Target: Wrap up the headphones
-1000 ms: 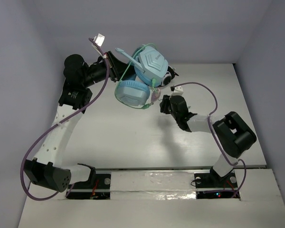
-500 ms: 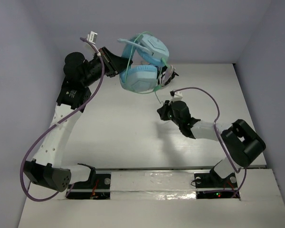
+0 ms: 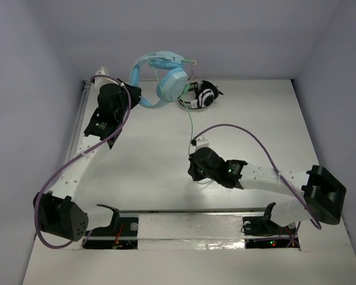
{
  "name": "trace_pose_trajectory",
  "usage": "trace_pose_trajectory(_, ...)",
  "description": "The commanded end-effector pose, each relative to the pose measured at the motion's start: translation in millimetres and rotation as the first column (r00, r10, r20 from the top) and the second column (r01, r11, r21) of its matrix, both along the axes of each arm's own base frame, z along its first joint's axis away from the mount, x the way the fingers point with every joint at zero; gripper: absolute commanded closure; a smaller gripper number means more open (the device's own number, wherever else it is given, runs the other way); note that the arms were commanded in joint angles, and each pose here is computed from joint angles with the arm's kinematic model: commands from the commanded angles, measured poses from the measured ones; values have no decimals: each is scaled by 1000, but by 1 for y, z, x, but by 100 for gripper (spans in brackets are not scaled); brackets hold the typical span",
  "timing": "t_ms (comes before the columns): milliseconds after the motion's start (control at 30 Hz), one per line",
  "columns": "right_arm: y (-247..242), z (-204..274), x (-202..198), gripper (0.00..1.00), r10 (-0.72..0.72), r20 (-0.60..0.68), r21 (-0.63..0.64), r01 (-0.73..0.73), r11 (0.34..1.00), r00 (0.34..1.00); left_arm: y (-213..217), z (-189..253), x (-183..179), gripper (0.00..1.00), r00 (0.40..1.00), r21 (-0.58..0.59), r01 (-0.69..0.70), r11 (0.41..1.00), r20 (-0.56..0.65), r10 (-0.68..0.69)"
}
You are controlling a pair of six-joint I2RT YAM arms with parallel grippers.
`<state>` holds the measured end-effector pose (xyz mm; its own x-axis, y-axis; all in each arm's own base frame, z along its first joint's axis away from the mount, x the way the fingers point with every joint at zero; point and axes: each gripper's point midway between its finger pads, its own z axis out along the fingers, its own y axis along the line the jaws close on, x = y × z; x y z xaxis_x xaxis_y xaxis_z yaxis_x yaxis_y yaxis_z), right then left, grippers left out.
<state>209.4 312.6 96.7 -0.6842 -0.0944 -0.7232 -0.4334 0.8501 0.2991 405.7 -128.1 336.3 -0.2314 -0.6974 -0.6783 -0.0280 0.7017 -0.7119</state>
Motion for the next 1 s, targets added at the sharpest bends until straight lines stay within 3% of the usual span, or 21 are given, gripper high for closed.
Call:
trace_pose_trajectory(0, -14, 16, -7, 100, -55, -15, -74, 54, 996, 998, 18, 43, -1, 100, 976, -101, -128, 987, 162, 143)
trace_pose_trajectory(200, -14, 3, -26, 100, 11, -52, -269, -25, 963, 999, 24, 25, 1, 100, 971, -93, -189, 978, 132, 200)
trace_pose_trajectory(333, 0, 2, -37, 100, 59, -52, -333, -73, 940, 997, 25, 23, 1, 100, 970, -88, -197, 977, 127, 207)
trace_pose_trajectory(400, 0, 2, -43, 100, 78, -56, -382, -93, 919, 995, 24, 29, -1, 100, 965, -28, -221, 975, 141, 223)
trace_pose_trajectory(567, 14, 64, -56, 100, 147, 16, -397, -129, 909, 989, 12, 4, -4, 100, 966, 164, -251, 954, 100, 238)
trace_pose_trajectory(733, -6, 129, -50, 100, 121, 123, -360, -70, 930, 985, -5, -50, -21, 100, 985, 267, -167, 949, 14, 170)
trace_pose_trajectory(967, -40, 178, -35, 100, 85, 240, -414, 23, 910, 967, -33, -86, -54, 100, 995, 401, 31, 916, -99, 10)
